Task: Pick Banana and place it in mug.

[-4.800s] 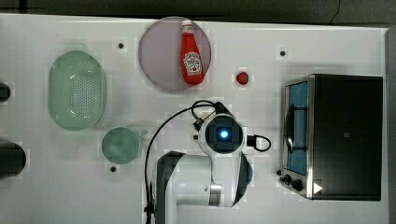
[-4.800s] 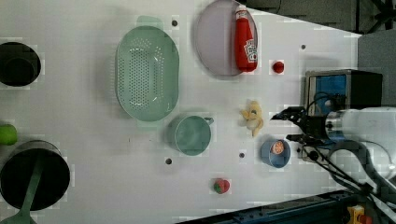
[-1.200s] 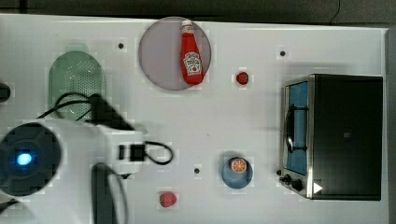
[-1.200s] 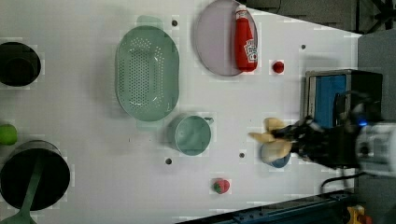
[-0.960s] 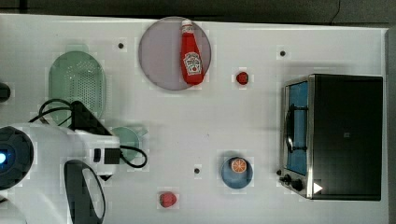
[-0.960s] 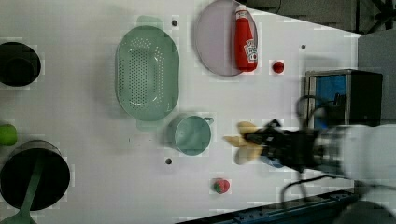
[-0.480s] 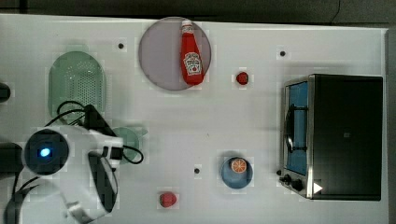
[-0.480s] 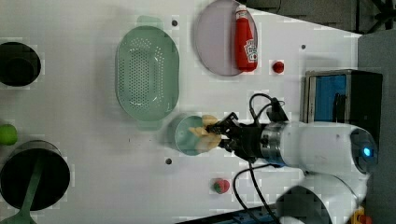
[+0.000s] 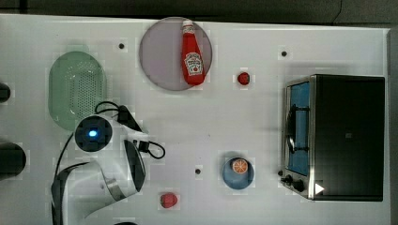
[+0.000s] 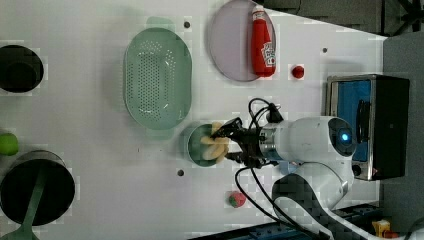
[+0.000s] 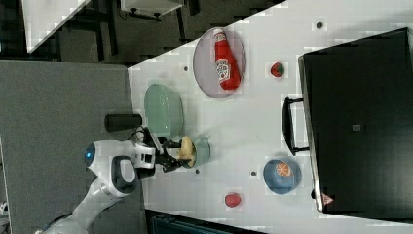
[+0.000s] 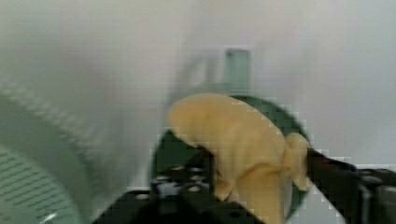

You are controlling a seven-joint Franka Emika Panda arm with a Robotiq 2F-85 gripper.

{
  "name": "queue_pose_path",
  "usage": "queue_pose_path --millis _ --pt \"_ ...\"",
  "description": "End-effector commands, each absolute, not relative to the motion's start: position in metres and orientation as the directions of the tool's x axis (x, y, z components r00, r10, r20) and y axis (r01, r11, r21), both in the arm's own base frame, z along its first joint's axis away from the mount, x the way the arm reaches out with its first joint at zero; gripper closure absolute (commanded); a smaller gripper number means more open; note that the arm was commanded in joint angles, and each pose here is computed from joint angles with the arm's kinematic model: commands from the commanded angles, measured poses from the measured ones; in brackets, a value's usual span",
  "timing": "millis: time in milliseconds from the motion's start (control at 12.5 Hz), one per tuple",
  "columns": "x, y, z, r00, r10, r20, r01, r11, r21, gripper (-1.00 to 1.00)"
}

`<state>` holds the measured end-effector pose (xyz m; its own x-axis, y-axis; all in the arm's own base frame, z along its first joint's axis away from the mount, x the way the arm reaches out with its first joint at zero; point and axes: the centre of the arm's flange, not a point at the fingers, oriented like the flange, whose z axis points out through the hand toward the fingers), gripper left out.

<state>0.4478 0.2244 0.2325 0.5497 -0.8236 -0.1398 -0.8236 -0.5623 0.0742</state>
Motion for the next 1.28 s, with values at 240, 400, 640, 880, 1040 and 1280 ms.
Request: queue_pose_path --millis 240,400,640,880,1040,1280 --pt "0.461 0.239 0.288 0.535 -0.842 -0.072 -0.845 -0.533 -0.041 -1.0" --pt "0.466 0.231 0.323 0.523 -0.851 -0.042 -0.852 -0.521 -0.062 -1.0" --pt "0.471 0.2 0.398 0.477 -0.879 0.006 -0.878 -0.477 -0.043 -1.0" --pt "0.479 0.144 0.476 0.519 -0.854 0.015 -0.854 -0.519 -0.008 -1.0" --pt "0.487 0.095 0.52 0.513 -0.858 0.006 -0.858 -0.513 -0.02 -1.0" --pt "0.492 0.024 0.57 0.497 -0.868 -0.013 -0.868 -0.497 -0.026 -1.0"
